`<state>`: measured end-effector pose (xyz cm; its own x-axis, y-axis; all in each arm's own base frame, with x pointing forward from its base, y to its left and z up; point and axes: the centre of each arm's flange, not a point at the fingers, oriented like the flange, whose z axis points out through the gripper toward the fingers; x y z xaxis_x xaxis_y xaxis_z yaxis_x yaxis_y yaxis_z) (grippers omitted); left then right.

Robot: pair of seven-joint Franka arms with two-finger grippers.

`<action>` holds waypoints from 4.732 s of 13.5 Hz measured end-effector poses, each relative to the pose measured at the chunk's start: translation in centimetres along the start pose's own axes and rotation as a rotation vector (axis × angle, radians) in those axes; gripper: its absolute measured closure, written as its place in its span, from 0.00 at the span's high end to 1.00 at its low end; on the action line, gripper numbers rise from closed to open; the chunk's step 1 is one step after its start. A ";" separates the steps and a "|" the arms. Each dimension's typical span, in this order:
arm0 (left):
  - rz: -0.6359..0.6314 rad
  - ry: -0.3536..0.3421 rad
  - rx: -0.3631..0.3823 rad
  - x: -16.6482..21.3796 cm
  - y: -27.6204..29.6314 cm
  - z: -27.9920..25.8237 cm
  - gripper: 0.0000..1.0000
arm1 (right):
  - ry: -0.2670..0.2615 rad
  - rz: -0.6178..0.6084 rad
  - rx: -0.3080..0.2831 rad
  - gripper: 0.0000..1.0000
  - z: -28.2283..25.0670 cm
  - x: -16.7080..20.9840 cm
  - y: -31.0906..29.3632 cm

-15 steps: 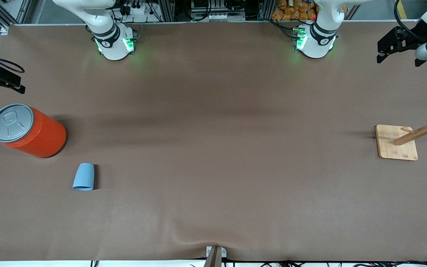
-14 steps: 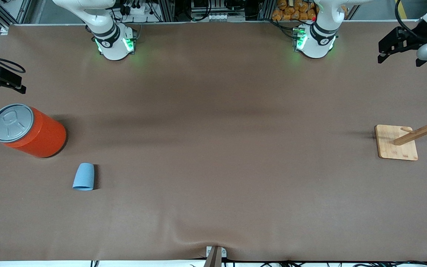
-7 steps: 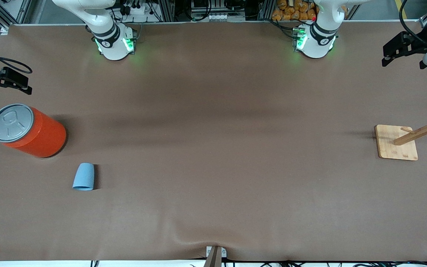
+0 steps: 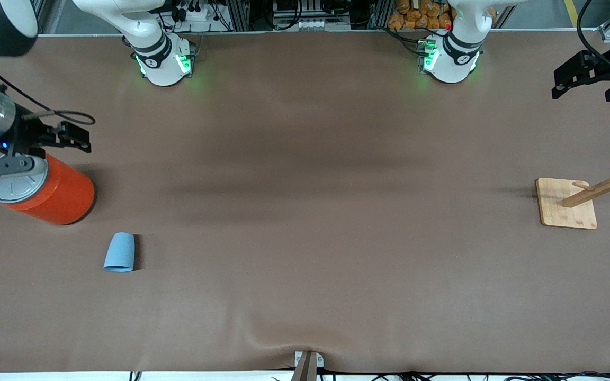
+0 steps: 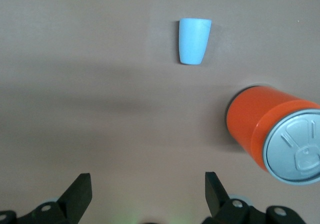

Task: Flip cup
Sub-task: 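Reach the right gripper down over the lying blue cup, then close the right gripper around the blue cup's base, then lift the blue cup and carry it toward the table center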

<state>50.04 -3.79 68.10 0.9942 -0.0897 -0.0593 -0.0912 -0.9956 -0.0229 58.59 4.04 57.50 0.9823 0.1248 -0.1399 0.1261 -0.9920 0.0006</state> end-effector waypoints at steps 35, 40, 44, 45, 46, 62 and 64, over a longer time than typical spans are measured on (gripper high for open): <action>0.015 0.037 0.026 2.2 0.5 1.2 1.00 | 0.174 -0.173 0.148 1.00 33.5 15.2 11.3; 0.021 0.029 0.025 2.5 0.7 1.6 1.00 | 0.131 -0.161 0.172 1.00 36.9 14.9 11.2; 0.021 0.029 0.025 2.5 0.7 1.6 1.00 | 0.124 -0.231 0.173 1.00 37.7 14.5 11.3; 0.021 0.029 0.025 2.5 0.7 1.6 1.00 | 0.126 -0.249 0.175 1.00 37.8 14.5 11.3; 0.022 0.029 0.025 2.5 0.8 1.6 1.00 | 0.132 -0.256 0.185 1.00 37.8 14.5 11.4; 0.032 0.030 0.026 2.5 1.3 1.6 1.00 | 0.104 -0.634 0.513 0.77 33.0 14.6 1.4; 0.032 0.030 0.026 2.5 1.3 1.6 1.00 | 0.102 -0.715 0.570 0.77 32.5 14.5 -2.9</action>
<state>52.34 -5.30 66.29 0.9919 -0.1231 -0.0309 -0.1244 -0.9911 -0.0476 67.99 8.14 23.28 0.7077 0.6859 0.1693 0.6474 -0.5335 -0.5443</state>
